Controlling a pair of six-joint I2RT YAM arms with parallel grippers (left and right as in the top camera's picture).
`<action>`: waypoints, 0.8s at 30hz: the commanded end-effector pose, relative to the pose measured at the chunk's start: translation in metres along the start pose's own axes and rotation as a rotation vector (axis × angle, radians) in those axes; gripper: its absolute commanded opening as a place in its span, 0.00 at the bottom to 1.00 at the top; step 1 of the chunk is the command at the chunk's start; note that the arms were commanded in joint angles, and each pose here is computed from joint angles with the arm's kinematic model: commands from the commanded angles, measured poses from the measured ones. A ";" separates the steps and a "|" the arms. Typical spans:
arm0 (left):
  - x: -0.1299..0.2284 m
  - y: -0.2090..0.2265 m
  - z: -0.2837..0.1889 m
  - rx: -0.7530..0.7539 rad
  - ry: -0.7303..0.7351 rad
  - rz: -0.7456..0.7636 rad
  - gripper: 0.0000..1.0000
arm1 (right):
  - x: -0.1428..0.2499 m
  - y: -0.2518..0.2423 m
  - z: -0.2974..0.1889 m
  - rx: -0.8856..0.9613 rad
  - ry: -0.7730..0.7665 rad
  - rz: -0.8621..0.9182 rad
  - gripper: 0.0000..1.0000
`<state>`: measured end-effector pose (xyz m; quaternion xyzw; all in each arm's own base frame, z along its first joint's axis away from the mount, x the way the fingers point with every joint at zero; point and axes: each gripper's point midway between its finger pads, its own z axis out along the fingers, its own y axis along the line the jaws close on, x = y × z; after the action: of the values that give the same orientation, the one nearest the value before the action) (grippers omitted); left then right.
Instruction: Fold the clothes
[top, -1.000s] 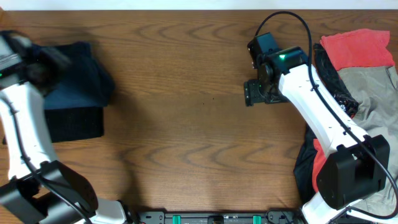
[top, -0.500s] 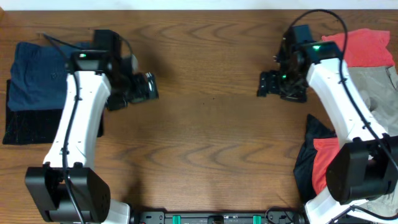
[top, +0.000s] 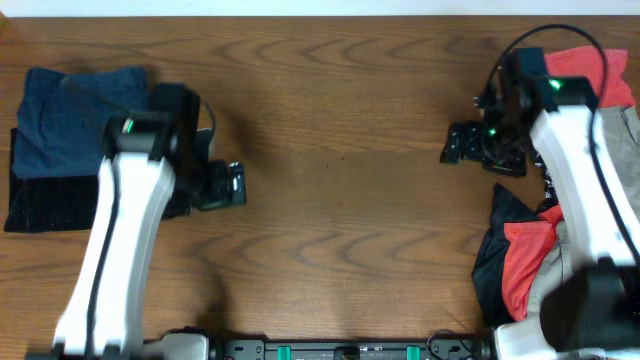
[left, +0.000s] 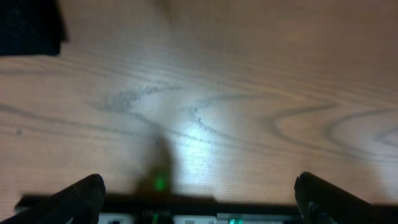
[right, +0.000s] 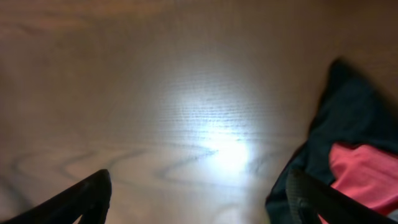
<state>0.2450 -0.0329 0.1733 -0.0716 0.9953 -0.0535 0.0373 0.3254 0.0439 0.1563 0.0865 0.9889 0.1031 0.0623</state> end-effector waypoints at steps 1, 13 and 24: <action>0.014 0.004 -0.016 0.017 -0.144 0.030 0.98 | 0.008 -0.001 -0.034 -0.006 -0.165 -0.042 0.94; 0.039 0.004 -0.060 0.143 -0.716 0.075 0.98 | 0.068 -0.027 -0.065 -0.006 -0.618 -0.081 0.99; 0.045 0.005 -0.066 0.151 -0.750 0.079 0.98 | 0.130 -0.045 -0.046 0.028 -0.476 -0.063 0.99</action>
<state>0.1943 -0.0294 0.2372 -0.0477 0.9069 -0.1014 0.4062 0.1908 0.0188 0.1854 0.0771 0.9441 0.0739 0.3119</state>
